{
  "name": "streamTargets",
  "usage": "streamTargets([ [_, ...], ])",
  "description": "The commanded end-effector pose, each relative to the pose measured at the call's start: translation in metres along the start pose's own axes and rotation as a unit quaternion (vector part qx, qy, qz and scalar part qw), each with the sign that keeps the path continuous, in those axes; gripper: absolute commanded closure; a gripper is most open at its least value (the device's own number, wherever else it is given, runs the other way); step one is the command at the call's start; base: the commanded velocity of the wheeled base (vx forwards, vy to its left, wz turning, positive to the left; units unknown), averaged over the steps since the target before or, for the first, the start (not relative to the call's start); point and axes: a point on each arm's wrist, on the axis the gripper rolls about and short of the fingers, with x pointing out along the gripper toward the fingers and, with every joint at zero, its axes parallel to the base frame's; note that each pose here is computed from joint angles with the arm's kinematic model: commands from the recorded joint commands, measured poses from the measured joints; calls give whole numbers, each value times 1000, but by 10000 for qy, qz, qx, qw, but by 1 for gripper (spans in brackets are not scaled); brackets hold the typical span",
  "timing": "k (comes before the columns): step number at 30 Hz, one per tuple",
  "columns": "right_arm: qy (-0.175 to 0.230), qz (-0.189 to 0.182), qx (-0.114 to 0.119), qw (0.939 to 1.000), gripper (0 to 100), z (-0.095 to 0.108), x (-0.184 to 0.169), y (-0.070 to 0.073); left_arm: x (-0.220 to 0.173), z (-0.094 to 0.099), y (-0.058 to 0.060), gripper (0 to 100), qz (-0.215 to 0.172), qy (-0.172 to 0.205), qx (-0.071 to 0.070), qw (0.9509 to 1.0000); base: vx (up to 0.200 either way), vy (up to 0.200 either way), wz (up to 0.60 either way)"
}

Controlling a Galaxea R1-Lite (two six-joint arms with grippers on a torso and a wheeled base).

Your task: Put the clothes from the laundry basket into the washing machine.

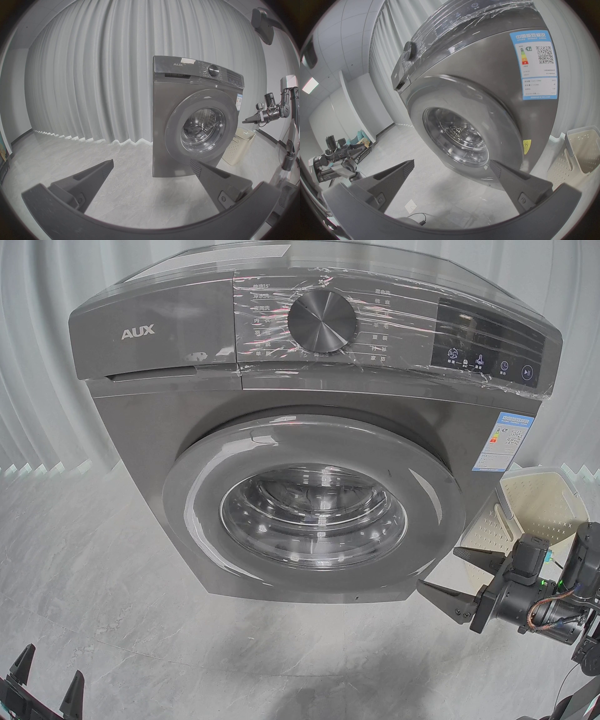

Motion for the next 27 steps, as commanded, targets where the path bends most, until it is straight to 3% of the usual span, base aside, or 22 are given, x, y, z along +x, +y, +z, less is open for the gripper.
streamTargets([
  [1, -181, -112, -13, 9998, 0, 5, 5, 3, 0, -5, 0, 0, 0, -1, 4, 10000, 200, 0, 0],
  [5, -546, -508, 67, 9972, 0, 19, 16, 2, 0, -5, 0, 0, 0, -1, 4, 10000, 150, 0, 0],
  [14, -1009, -637, 125, 9928, 0, 42, 24, -2, 0, -5, 0, 0, 0, -1, 4, 10000, 0, 0, 0],
  [20, -1160, -804, 164, 9899, 0, 45, 23, -6, 0, -5, 0, 0, 0, -1, 4, 10000, 0, 0, 0],
  [24, -1014, -639, 181, 9926, 0, 36, 15, 0, 0, -5, 0, 0, -7, -1, 4, 10000, 0, 0, 0],
  [26, -881, -428, 169, 9950, 0, 27, 2, 6, 0, -5, 0, 0, -7, -1, -4, 10000, 0, 0, 0],
  [27, -831, -152, 126, 9963, 0, 21, -12, 13, 0, -5, 0, 0, -7, -1, -4, 10000, 0, 0, 0],
])
